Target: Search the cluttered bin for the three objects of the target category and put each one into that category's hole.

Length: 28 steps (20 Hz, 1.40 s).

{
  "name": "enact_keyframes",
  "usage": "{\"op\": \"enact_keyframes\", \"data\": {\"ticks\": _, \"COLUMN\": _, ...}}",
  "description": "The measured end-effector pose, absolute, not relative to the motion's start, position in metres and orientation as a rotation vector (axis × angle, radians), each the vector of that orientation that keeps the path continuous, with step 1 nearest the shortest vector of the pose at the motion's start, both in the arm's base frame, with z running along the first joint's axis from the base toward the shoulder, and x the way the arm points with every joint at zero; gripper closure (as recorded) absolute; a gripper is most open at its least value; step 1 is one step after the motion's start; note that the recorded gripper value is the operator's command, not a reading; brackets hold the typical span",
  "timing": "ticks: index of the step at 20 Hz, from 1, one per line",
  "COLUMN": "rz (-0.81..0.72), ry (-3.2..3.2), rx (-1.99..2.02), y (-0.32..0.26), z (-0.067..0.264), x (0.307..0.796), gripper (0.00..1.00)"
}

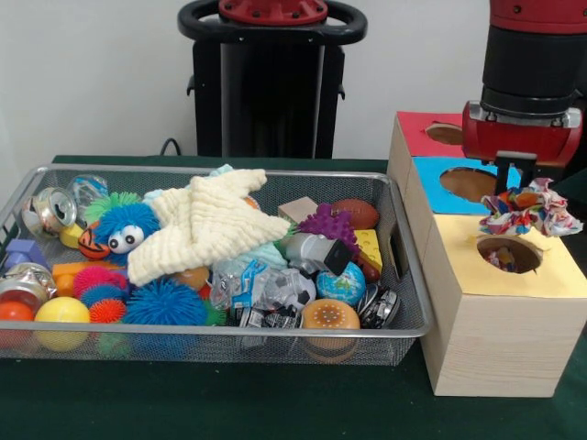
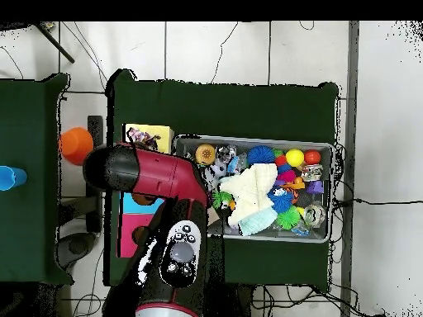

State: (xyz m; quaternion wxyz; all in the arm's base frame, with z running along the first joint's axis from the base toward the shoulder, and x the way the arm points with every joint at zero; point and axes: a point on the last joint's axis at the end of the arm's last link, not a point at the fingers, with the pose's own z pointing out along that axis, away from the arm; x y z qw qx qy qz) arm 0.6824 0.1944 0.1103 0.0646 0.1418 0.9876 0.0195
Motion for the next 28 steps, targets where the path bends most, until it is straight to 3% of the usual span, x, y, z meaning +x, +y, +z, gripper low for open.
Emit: {"op": "enact_keyframes", "data": {"ticks": 28, "rz": 0.001, "ry": 2.908, "rx": 0.405, "y": 0.194, "z": 0.067, "x": 0.677, "gripper": 1.00}}
